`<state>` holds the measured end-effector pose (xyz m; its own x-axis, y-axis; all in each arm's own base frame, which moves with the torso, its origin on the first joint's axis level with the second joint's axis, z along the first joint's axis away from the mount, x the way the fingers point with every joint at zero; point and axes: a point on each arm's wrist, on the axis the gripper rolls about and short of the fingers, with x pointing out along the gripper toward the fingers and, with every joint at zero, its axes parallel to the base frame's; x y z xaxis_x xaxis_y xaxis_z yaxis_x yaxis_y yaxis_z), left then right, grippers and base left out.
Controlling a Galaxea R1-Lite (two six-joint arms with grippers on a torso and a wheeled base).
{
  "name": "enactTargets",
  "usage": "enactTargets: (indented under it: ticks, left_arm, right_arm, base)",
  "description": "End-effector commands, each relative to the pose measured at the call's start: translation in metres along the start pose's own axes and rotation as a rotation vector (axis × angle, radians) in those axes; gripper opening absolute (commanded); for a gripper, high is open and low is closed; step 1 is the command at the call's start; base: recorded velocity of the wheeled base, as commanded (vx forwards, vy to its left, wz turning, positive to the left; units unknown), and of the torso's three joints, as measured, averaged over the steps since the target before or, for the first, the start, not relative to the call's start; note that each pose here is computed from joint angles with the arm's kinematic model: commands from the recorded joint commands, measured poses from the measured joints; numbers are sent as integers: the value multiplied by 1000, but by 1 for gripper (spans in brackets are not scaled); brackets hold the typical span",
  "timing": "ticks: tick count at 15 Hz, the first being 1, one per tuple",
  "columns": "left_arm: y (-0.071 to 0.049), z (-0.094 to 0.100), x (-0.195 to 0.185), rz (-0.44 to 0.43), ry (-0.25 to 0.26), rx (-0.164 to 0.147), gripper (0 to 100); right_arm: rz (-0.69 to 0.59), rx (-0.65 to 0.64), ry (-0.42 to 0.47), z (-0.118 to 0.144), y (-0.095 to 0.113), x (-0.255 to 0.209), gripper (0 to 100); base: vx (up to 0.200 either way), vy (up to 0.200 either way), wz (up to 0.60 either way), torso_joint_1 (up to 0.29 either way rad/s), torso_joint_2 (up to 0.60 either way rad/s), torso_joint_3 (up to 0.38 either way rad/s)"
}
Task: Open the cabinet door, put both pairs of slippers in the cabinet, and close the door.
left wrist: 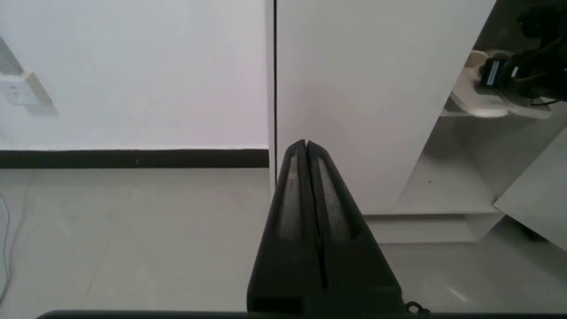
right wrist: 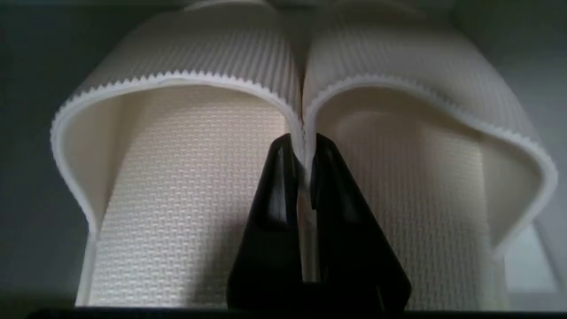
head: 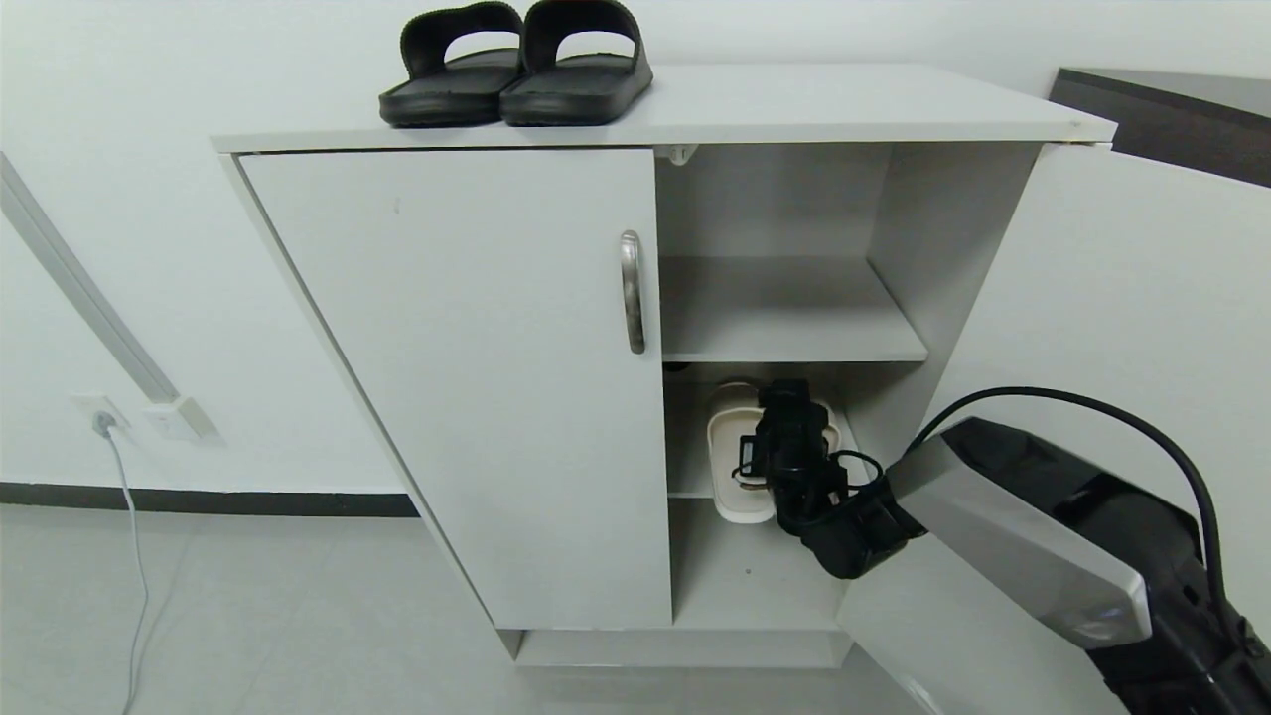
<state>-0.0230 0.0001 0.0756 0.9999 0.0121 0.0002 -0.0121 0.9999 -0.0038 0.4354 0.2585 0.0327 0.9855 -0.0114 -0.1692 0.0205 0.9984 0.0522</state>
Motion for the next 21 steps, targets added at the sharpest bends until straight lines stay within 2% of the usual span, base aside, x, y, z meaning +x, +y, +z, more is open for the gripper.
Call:
enactTargets:
  ticks: [1, 14, 15, 18, 21]
  left_arm:
    - [0, 0, 0, 0, 0, -1, 0]
    - [0, 0, 0, 3, 2, -1, 0]
    - [0, 0, 0, 3, 0, -1, 0]
    - [0, 0, 0, 3, 2, -1, 0]
    - [0, 0, 0, 3, 2, -1, 0]
  right_arm:
    - [-4, 7, -10, -2, 5, 14, 0]
    - [9, -6, 17, -15, 3, 29, 0]
    - [9, -7, 20, -16, 2, 29, 100]
    - [7, -8, 20, -17, 3, 24, 100]
    - [25, 0, 4, -2, 1, 2, 100]
  base:
    - [0, 0, 0, 0, 0, 0]
    - [0, 0, 0, 0, 0, 0]
    - [0, 0, 0, 0, 0, 0]
    - [0, 0, 0, 0, 0, 0]
    - [0, 0, 0, 0, 0, 0]
